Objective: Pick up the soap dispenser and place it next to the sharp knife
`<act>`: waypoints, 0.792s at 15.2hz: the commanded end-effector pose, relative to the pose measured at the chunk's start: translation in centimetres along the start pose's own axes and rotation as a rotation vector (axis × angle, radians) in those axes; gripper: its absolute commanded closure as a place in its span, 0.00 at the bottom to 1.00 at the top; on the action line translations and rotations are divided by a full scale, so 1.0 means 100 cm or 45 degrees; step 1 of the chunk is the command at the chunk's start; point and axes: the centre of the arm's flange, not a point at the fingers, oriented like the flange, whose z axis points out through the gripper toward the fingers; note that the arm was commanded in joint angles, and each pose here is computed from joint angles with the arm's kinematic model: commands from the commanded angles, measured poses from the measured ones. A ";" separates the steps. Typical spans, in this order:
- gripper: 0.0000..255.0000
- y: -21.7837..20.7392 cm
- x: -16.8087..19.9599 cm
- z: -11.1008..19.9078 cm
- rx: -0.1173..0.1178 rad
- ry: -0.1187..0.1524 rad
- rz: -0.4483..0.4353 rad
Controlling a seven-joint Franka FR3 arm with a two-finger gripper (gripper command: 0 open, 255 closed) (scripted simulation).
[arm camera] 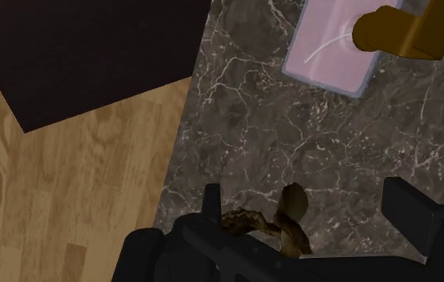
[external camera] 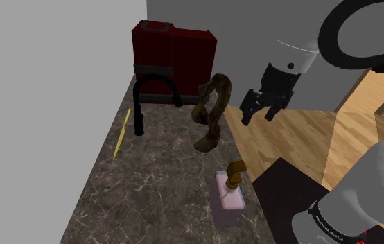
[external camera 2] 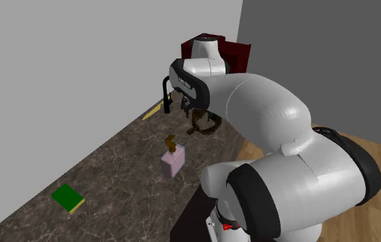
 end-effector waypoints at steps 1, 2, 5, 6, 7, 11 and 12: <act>0.00 -0.015 -0.007 0.020 -0.010 -0.010 0.030; 0.00 -0.023 -0.009 0.030 -0.015 -0.015 0.044; 0.00 -0.046 -0.018 0.062 -0.031 -0.030 0.085; 0.00 -0.053 -0.020 0.073 -0.037 -0.036 0.098; 0.00 -0.061 -0.023 0.084 -0.042 -0.041 0.112; 0.00 -0.088 -0.032 0.122 -0.061 -0.060 0.161; 0.00 -0.087 -0.032 0.128 -0.061 -0.060 0.161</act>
